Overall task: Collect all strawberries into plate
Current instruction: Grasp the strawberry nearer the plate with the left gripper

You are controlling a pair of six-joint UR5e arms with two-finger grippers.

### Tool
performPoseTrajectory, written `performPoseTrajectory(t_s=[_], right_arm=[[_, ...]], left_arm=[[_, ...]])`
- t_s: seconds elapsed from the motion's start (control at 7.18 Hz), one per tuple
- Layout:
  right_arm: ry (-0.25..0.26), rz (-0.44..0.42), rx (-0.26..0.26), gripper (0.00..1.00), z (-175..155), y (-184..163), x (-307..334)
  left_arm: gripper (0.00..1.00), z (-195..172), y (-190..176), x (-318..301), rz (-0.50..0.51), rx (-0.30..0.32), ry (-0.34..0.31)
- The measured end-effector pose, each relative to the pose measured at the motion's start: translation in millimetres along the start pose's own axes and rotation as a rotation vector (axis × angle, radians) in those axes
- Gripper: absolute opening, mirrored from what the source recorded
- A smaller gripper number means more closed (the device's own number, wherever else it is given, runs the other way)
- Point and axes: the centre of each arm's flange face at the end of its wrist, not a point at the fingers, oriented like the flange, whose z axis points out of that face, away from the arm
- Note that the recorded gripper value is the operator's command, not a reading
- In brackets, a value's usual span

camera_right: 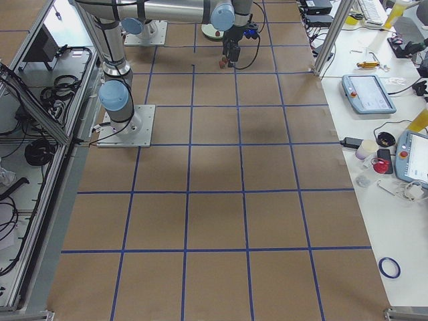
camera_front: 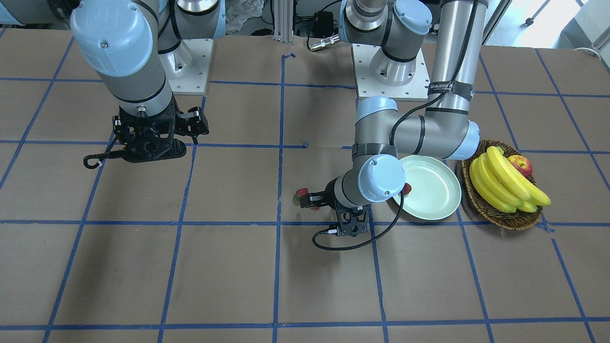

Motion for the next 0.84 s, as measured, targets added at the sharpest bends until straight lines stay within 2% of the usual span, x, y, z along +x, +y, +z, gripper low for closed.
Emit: performPoseTrajectory(t_s=[0.14,0.28,0.42,0.56,0.84], right_arm=[[0.0,0.0,0.0,1.0,0.0,0.0,0.0],[0.0,0.0,0.001,1.0,0.0,-0.1,0.0],[0.0,0.0,0.001,1.0,-0.1,-0.1,0.0],[0.0,0.0,0.001,1.0,-0.1,-0.1,0.0],[0.0,0.0,0.001,1.0,-0.1,-0.1,0.0]], left_arm=[[0.63,8.0,0.1,0.6,0.0,-0.019,-0.009],[0.4,12.4,1.0,0.4,-0.003,-0.035,-0.017],[0.23,14.1,1.6,-0.1,-0.005,-0.044,-0.022],[0.0,14.7,2.2,-0.3,-0.006,-0.052,-0.025],[0.0,13.5,3.3,-0.2,-0.007,-0.061,-0.029]])
